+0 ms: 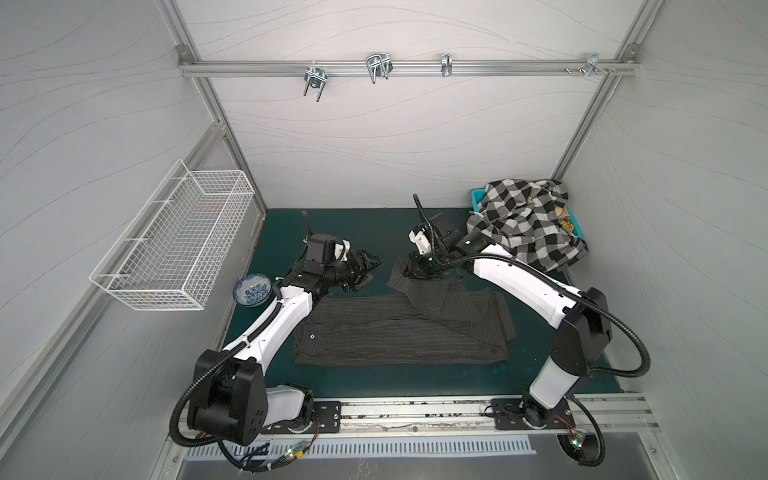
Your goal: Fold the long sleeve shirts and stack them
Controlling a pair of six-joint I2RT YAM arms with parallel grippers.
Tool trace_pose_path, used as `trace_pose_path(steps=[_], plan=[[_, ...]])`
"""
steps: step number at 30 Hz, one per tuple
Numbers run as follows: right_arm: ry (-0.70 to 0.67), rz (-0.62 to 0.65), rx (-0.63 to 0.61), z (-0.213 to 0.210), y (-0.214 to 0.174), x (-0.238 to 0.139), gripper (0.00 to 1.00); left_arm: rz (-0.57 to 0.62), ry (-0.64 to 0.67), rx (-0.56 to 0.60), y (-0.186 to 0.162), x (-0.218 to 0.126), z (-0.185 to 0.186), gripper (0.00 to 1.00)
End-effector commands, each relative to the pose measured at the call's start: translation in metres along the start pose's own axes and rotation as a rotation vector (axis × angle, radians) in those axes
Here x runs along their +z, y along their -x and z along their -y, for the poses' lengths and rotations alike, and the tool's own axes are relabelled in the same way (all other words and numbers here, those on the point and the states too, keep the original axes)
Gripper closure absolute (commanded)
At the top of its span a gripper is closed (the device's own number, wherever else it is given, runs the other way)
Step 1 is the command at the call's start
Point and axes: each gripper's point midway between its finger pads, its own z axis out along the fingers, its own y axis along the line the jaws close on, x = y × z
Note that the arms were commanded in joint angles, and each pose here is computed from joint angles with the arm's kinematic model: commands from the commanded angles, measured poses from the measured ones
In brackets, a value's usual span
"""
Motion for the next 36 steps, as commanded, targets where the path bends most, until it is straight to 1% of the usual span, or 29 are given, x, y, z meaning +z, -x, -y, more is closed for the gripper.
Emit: trace_pose_path(steps=[1,8,11,13,15,19,22,28,30,33,34,35,36], plan=[[0.111,0.023,0.016,-0.026,0.005,-0.009,0.94,-0.014,-0.095,0.054,-0.003,0.007,0.026,0.30],[0.160,0.029,0.034,-0.033,0.002,-0.014,0.93,-0.057,-0.076,0.056,-0.005,0.023,0.018,0.38],[0.164,0.036,0.041,-0.033,0.003,-0.016,0.92,-0.066,-0.082,0.071,-0.005,0.026,0.017,0.36],[0.164,0.037,0.053,-0.030,0.004,-0.018,0.92,-0.070,-0.114,0.078,-0.005,0.027,0.022,0.34],[0.182,0.040,0.072,-0.027,0.005,-0.019,0.92,-0.090,-0.160,0.084,-0.008,0.028,0.029,0.34],[0.226,0.040,0.119,-0.021,0.008,-0.021,0.92,-0.114,-0.220,0.083,-0.012,0.029,0.036,0.46],[0.232,0.038,0.143,-0.015,0.009,-0.020,0.92,-0.117,-0.238,0.080,-0.013,0.028,0.038,0.64],[0.254,0.026,0.165,-0.015,0.009,-0.017,0.91,-0.148,-0.241,0.080,-0.020,0.035,0.038,0.87],[0.257,0.030,0.169,-0.014,0.010,-0.018,0.90,-0.151,-0.246,0.069,-0.020,0.037,0.037,0.91],[0.260,0.032,0.179,-0.012,0.011,-0.019,0.88,-0.166,-0.291,0.058,-0.021,0.037,0.042,0.89],[0.261,0.032,0.185,-0.011,0.011,-0.019,0.88,-0.170,-0.310,0.059,-0.021,0.037,0.046,0.90],[0.260,0.031,0.188,-0.010,0.011,-0.019,0.86,-0.174,-0.318,0.056,-0.022,0.036,0.048,0.96],[0.263,0.028,0.185,-0.010,0.011,-0.019,0.80,-0.176,-0.321,0.054,-0.022,0.035,0.050,1.00]])
